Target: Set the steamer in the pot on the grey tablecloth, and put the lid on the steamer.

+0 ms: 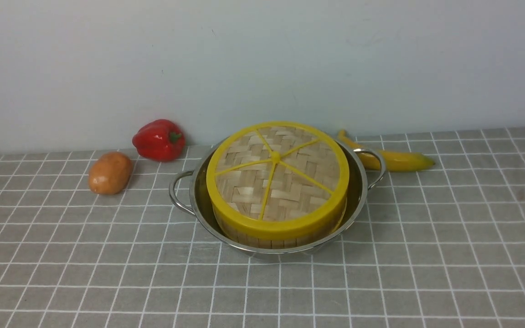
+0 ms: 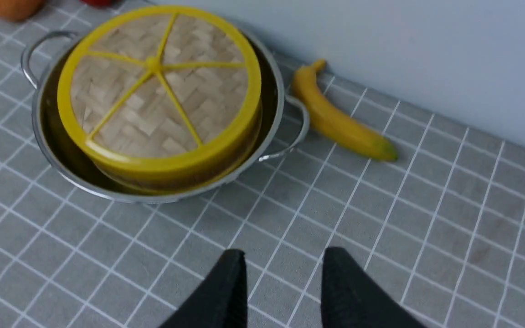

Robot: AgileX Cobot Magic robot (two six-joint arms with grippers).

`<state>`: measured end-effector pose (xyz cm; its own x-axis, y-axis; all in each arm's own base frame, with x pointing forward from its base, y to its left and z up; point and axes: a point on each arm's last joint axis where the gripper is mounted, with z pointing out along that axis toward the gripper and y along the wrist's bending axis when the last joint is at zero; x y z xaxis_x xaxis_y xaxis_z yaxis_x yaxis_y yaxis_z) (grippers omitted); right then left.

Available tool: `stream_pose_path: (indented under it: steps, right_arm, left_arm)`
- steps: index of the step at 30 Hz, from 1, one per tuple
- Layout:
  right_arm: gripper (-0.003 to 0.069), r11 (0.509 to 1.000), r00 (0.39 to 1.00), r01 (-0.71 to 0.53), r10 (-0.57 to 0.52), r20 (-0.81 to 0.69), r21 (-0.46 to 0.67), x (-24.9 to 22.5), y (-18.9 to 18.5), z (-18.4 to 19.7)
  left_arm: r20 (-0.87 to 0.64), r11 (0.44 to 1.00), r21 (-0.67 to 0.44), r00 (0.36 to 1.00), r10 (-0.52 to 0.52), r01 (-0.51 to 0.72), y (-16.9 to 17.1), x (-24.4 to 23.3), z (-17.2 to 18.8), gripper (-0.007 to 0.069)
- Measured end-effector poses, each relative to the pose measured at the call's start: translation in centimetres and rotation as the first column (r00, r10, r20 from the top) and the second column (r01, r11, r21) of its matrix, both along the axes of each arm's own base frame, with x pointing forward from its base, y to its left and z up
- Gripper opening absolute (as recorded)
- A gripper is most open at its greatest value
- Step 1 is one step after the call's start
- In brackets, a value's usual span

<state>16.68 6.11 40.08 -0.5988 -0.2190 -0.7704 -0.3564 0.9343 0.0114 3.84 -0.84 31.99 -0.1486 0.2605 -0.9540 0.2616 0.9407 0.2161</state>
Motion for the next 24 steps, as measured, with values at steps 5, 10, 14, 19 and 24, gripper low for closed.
stream_pose_path:
  steps: [5, 10, 14, 19, 24]
  right_arm:
    - [0.0125, 0.999, 0.997, 0.008, -0.011, 0.075, 0.051, -2.3, -0.7, -6.5]
    - [0.0048, 0.997, 0.995, 0.014, -0.021, 0.095, 0.076, -3.7, -1.2, -10.0]
    - [-0.0003, 0.997, 0.995, 0.014, -0.022, 0.098, 0.08, -4.2, -1.4, -10.6]
    - [-0.0007, 0.994, 0.996, 0.016, -0.026, 0.088, 0.106, -4.3, -1.3, -10.7]
    - [-0.0001, 0.994, 0.996, 0.016, -0.026, 0.088, 0.106, -4.3, -1.3, -10.7]
  left_arm:
    - [-0.018, 1.0, 0.004, 1.0, 0.0, 0.0, 0.0, 0.0, -0.2, 0.0106]
    - [-0.099, 1.0, 0.022, 0.995, 0.002, 0.0, 0.1, -0.2, -0.9, 0.0113]
    - [-0.123, 1.0, 0.028, 0.992, 0.003, 0.0, 0.1, -0.3, -1.1, 0.0117]
    - [-0.129, 1.0, 0.028, 0.992, 0.003, 0.001, 0.1, -0.3, -1.2, 0.0128]
    - [-0.13, 1.0, 0.027, 0.992, 0.003, 0.001, 0.1, -0.3, -1.2, 0.0139]
